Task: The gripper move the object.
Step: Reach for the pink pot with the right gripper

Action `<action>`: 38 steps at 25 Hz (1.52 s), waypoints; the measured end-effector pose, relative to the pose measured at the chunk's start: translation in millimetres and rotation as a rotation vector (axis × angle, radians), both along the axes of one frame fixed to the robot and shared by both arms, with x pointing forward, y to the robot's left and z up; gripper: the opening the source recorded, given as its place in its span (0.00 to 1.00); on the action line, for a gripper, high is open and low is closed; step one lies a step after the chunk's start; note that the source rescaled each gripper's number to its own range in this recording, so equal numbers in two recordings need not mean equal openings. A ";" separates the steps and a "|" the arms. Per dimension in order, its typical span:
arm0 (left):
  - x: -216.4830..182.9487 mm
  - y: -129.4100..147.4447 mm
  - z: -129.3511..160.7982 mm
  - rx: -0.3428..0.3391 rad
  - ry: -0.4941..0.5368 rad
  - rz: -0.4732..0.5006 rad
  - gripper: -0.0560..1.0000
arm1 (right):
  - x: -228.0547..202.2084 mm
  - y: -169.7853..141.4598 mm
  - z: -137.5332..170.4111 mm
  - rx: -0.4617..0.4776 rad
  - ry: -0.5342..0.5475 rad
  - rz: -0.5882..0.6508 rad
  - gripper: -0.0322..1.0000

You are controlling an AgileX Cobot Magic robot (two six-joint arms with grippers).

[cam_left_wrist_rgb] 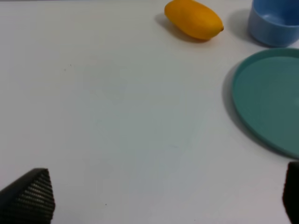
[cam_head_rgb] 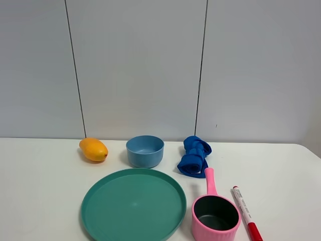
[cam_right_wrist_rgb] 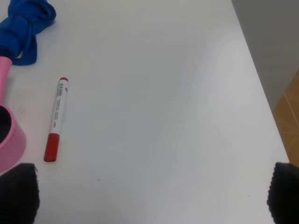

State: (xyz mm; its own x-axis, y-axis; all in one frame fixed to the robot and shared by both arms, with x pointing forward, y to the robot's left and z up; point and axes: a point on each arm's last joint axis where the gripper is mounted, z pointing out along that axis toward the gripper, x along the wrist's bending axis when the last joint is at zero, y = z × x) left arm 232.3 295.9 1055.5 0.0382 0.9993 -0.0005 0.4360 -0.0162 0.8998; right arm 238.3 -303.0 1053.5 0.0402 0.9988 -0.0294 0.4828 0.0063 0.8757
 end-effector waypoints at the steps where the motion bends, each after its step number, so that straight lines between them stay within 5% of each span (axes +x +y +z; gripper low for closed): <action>1: 0.0 0.0 0.0 0.000 0.000 0.000 1.00 | 0.0 0.0 0.0 0.000 0.000 0.000 1.00; 29: 0.0 0.0 0.0 0.000 0.000 0.000 1.00 | 0.2 -0.3 0.0 0.000 0.001 -0.004 1.00; 38: 0.0 0.0 0.0 0.000 0.000 0.000 1.00 | 24.3 1.9 2.0 0.066 0.151 -0.018 1.00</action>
State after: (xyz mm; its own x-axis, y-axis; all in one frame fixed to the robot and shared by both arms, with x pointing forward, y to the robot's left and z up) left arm 232.3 295.9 1055.5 0.0382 0.9993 -0.0005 0.4360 -0.0162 0.8998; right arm 262.6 -301.1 1055.5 0.0586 0.9978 0.0296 0.6081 -0.0592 0.7916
